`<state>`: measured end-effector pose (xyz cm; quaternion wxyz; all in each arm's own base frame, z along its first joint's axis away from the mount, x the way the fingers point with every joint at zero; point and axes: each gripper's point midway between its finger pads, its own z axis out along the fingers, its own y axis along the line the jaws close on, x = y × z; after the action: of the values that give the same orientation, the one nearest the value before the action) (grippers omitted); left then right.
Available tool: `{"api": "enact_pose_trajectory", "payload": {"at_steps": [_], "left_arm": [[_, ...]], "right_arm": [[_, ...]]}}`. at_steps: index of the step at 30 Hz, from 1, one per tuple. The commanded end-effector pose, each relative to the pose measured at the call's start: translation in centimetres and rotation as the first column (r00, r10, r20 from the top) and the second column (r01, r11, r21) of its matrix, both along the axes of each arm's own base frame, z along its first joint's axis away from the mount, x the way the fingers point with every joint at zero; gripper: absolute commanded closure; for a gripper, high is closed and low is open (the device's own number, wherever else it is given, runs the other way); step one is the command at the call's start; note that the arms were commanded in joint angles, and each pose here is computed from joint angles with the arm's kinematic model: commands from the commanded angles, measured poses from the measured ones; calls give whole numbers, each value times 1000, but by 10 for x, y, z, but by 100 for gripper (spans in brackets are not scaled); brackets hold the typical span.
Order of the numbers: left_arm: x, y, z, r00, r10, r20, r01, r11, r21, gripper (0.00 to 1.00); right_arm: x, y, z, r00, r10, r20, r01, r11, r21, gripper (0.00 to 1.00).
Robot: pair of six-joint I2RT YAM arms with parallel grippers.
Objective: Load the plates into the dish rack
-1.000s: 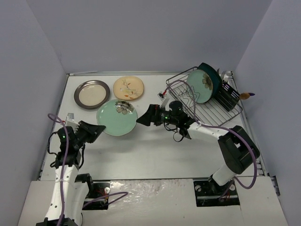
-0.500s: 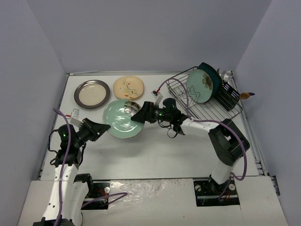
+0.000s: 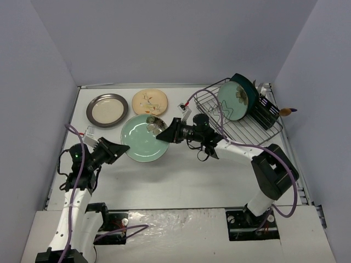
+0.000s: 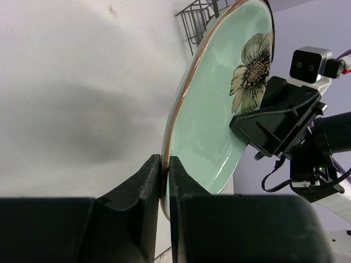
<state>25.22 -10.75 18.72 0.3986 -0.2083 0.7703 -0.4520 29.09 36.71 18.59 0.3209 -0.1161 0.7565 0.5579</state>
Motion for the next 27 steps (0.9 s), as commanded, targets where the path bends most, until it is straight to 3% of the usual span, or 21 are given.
{"api": "enact_pose_trajectory", "payload": {"at_steps": [1, 6, 8, 10, 14, 17, 19, 23, 27], "left_arm": [[12, 1, 34, 990, -14, 142, 8, 999, 46, 83], [9, 14, 18, 999, 11, 38, -17, 985, 171, 43], [10, 22, 17, 1000, 29, 11, -31, 973, 230, 36], [10, 31, 18, 999, 47, -23, -38, 953, 299, 20], [12, 52, 23, 994, 69, -86, -23, 893, 450, 5], [11, 77, 15, 980, 121, -158, -7, 814, 581, 3], [14, 91, 20, 970, 178, -166, -33, 771, 636, 3], [21, 98, 9, 967, 202, -152, -53, 748, 662, 3], [22, 111, 1, 963, 239, -129, -78, 697, 713, 3]], "right_arm": [[11, -17, 52, 974, -52, 218, 49, 999, 20, 100], [30, -49, 66, 924, -108, 366, 159, 981, -112, 100], [40, -67, 76, 903, -152, 403, 227, 963, -147, 100], [50, -94, 86, 862, -167, 478, 305, 925, -228, 100], [78, -149, 127, 742, -247, 623, 501, 822, -271, 100], [88, -187, 164, 602, -240, 762, 652, 698, -295, 100], [96, -215, 182, 505, -242, 828, 759, 581, -293, 100], [114, -250, 203, 398, -149, 905, 856, 416, -308, 100], [137, -273, 206, 362, -37, 931, 876, 356, -326, 100]]}}
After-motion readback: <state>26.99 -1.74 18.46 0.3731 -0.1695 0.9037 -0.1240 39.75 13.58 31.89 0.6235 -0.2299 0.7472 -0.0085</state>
